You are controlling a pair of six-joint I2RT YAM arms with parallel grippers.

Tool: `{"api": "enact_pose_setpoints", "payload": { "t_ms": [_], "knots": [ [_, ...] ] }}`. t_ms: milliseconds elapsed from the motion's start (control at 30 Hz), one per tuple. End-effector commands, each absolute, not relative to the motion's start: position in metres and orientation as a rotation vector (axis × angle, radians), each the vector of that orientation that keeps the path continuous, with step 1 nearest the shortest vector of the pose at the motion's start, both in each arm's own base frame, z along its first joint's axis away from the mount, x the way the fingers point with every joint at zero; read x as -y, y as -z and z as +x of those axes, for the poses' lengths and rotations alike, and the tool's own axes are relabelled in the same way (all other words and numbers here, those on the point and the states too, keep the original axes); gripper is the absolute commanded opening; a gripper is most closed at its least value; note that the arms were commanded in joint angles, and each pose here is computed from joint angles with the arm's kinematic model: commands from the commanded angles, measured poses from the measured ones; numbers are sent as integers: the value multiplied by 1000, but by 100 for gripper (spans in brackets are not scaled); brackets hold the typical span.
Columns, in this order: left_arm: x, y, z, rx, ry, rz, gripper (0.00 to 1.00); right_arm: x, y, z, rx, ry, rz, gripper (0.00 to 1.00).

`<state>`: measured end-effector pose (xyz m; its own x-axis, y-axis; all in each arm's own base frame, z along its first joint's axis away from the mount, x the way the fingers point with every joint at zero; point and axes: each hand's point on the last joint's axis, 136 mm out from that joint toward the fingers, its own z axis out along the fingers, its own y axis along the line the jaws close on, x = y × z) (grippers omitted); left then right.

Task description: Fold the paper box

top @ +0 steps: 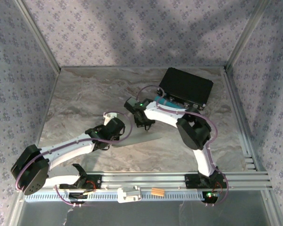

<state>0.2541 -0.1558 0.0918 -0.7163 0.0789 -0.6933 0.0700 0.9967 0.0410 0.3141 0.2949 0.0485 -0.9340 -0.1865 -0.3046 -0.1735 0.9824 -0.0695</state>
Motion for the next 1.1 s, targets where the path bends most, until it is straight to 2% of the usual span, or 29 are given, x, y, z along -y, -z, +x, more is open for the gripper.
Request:
{"api": "enact_pose_setpoints", "payload": {
  "t_ms": [0, 233, 400, 567, 633, 667, 900, 1067],
  "knots": [
    [185, -114, 263, -2292, 153, 83, 0, -326, -70, 319, -2763, -259, -316, 23],
    [186, -111, 261, -2299, 146, 93, 0, -319, -77, 336, -2755, -382, -285, 37],
    [185, -112, 262, -2297, 137, 99, 0, -310, -83, 345, -2747, -361, -259, 38],
    [187, -111, 261, -2300, 141, 104, 0, -299, -76, 350, -2759, -302, -228, 19],
    [188, -110, 262, -2303, 142, 105, 0, -294, -73, 348, -2771, -246, -232, 2],
    [189, -109, 262, -2306, 145, 106, 0, -292, -72, 348, -2774, -214, -238, 0],
    [192, -87, 264, -2408, 238, 22, 1, -290, -67, 321, -2793, -29, -374, 0],
    [189, -58, 269, -2525, 278, -42, 13, -288, -59, 312, -2810, -29, -420, 0]
  ]
}}
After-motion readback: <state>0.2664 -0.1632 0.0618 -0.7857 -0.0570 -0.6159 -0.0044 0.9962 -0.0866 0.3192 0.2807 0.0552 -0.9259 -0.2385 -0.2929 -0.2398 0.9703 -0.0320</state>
